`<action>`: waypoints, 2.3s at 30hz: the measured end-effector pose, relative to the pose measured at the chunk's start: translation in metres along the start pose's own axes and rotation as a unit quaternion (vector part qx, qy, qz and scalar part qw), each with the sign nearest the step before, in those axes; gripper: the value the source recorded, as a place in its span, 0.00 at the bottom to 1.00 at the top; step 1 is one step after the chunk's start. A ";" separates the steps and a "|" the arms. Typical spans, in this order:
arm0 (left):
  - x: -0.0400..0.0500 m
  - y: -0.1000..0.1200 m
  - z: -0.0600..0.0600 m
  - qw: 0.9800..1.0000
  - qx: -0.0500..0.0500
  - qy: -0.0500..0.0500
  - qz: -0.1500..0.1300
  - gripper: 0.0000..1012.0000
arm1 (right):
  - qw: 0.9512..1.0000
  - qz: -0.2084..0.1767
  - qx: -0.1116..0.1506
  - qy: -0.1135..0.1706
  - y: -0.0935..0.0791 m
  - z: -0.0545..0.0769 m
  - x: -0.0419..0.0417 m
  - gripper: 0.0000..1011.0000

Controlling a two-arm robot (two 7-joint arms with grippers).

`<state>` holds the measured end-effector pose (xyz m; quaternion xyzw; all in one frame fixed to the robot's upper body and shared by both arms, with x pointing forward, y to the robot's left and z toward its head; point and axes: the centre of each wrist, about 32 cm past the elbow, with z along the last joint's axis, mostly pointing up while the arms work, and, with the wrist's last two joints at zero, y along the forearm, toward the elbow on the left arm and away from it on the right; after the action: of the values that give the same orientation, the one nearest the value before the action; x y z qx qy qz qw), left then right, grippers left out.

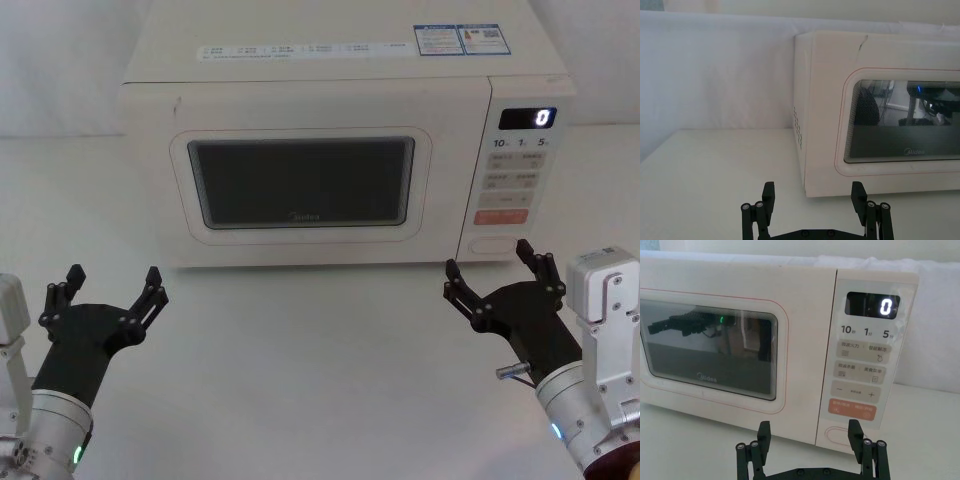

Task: Press the button to open the microwave door with one hand; close the microwave door with the other hand.

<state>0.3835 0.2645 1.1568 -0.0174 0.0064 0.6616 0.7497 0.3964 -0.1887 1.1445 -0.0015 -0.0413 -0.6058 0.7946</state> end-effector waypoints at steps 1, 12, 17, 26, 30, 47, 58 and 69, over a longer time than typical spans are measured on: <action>0.0000 0.000 0.000 1.000 0.000 0.000 0.000 0.99 | 1.000 0.000 0.000 0.000 0.000 0.000 0.0000 0.99; 0.0000 0.000 0.000 1.000 0.000 0.000 0.000 0.99 | 1.000 0.000 0.000 0.000 0.000 0.000 0.0000 0.99; 0.0000 0.000 0.000 1.000 0.000 0.000 0.000 0.99 | 1.000 0.000 0.000 0.000 0.000 0.000 0.0000 0.99; 0.0000 0.000 0.000 1.000 0.000 0.000 0.000 0.99 | 1.000 0.000 0.000 0.000 0.000 0.000 0.0000 0.99; 0.0000 0.000 0.000 1.000 0.000 0.000 0.000 0.99 | 1.000 0.000 0.000 0.000 0.000 0.000 0.0000 0.99; 0.0000 0.000 0.000 1.000 0.000 0.000 0.000 0.99 | 1.000 0.000 0.000 0.000 0.000 0.000 0.0000 0.99; 0.0000 0.000 0.000 1.000 0.000 0.000 0.000 0.99 | 1.000 0.000 0.000 0.000 0.000 0.000 0.0000 0.91; 0.0000 0.000 0.000 1.000 0.000 0.000 0.000 0.99 | 1.000 0.000 0.000 0.000 0.000 0.000 0.0000 0.66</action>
<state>0.3835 0.2645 1.1568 -0.0174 0.0064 0.6616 0.7497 0.3964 -0.1887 1.1445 -0.0014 -0.0413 -0.6058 0.7946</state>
